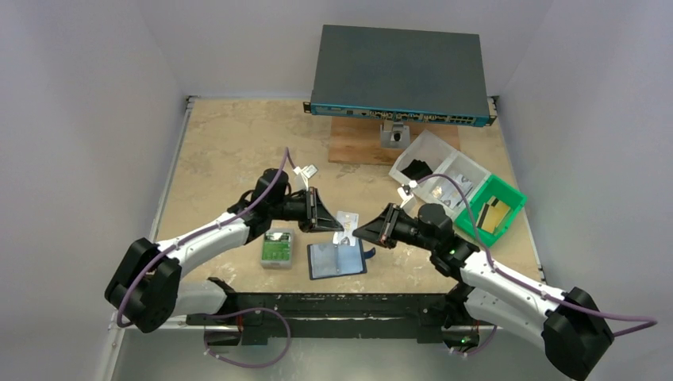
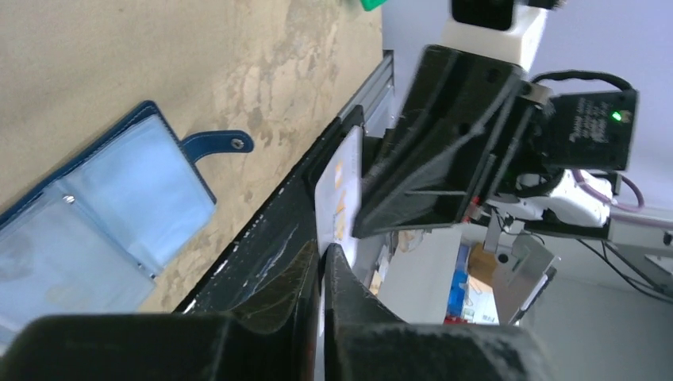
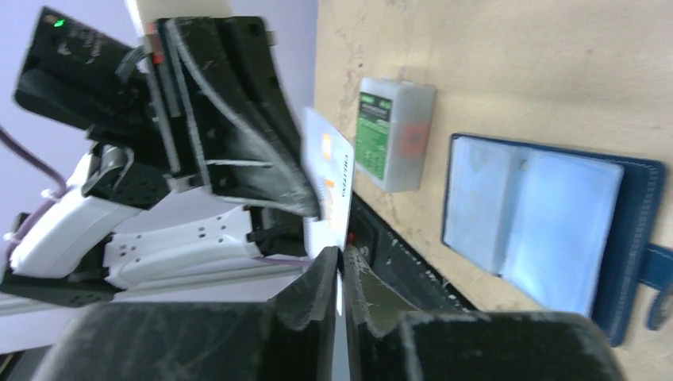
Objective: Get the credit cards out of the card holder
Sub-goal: Place the credit card in the storage box.
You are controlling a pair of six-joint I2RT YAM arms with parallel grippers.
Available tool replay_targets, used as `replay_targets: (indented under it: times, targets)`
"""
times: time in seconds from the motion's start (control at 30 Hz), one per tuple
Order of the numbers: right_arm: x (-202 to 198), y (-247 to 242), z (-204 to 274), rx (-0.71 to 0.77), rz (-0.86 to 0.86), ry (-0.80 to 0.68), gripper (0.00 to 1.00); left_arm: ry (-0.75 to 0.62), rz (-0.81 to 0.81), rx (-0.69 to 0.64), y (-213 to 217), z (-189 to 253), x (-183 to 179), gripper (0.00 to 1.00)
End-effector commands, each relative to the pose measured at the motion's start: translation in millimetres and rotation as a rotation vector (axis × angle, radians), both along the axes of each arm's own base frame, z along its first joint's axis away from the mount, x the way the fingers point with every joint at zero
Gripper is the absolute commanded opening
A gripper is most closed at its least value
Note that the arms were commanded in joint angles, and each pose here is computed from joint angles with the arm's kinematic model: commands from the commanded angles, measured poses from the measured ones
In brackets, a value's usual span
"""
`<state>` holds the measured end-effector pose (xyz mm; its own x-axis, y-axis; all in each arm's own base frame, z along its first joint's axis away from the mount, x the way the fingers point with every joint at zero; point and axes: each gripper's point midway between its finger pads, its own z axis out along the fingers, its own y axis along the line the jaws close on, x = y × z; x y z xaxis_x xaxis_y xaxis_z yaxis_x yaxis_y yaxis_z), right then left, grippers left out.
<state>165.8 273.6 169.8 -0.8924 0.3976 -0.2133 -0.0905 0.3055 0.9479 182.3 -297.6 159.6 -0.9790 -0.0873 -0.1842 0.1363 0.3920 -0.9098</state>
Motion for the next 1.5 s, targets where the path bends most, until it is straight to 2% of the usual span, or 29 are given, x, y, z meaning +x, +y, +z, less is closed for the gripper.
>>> replay_targets:
  times: [0.0, 0.07, 0.13, 0.3, 0.4, 0.6, 0.63, 0.7, 0.77, 0.9, 1.0, 1.2, 1.47]
  targets:
    - [-0.2, 2.8, 20.2, 0.058, 0.016, -0.05, 0.18, -0.032, -0.05, -0.112, -10.6, 23.3, -3.3, 0.0]
    - [0.1, 2.5, 21.6, 0.066, 0.013, -0.057, 0.36, -0.029, -0.046, -0.129, -11.6, 27.7, -2.5, 0.0]
    - [0.5, 2.1, 22.5, 0.077, 0.007, -0.059, 0.47, -0.025, -0.041, -0.158, -13.4, 33.8, -1.8, 0.0]
    - [1.2, 2.3, 24.3, 0.107, -0.001, -0.061, 0.5, 0.013, -0.023, -0.269, -19.4, 49.7, 1.4, 0.0]
    - [0.8, 1.6, 28.5, 0.139, -0.008, -0.064, 0.41, 0.031, -0.023, -0.315, -22.7, 54.0, 4.2, 0.0]
    - [4.2, -2.3, 34.3, 0.154, -0.041, -0.077, 0.0, 0.049, -0.039, -0.326, -25.1, 53.0, 4.6, 0.0]
    - [5.0, -3.2, 33.5, 0.144, -0.049, -0.077, 0.0, 0.049, -0.041, -0.313, -24.7, 50.9, 3.7, 0.0]
    - [7.1, -5.8, 31.6, 0.113, -0.066, -0.083, 0.0, 0.045, -0.034, -0.269, -22.2, 44.4, 2.7, 0.1]
    - [10.0, -10.4, 30.0, 0.069, -0.092, -0.093, 0.0, 0.034, -0.015, -0.187, -17.4, 35.1, 2.6, 0.27]
    - [19.8, -32.7, 16.4, -0.094, -0.201, -0.085, 0.0, -0.023, 0.037, 0.038, 3.2, 16.4, 3.8, 0.67]
    - [28.6, -53.1, 7.8, -0.218, -0.293, -0.091, 0.0, -0.058, 0.069, 0.19, 21.7, 9.1, 5.0, 0.82]
    - [60.4, -102.0, -12.4, -0.472, -0.498, -0.063, 0.0, -0.096, 0.062, 0.297, 40.3, 8.8, -1.6, 0.84]
    - [110.7, -190.2, -16.7, -0.646, -0.707, -0.018, 0.0, -0.173, 0.03, 0.326, 51.7, 24.7, -9.8, 0.85]
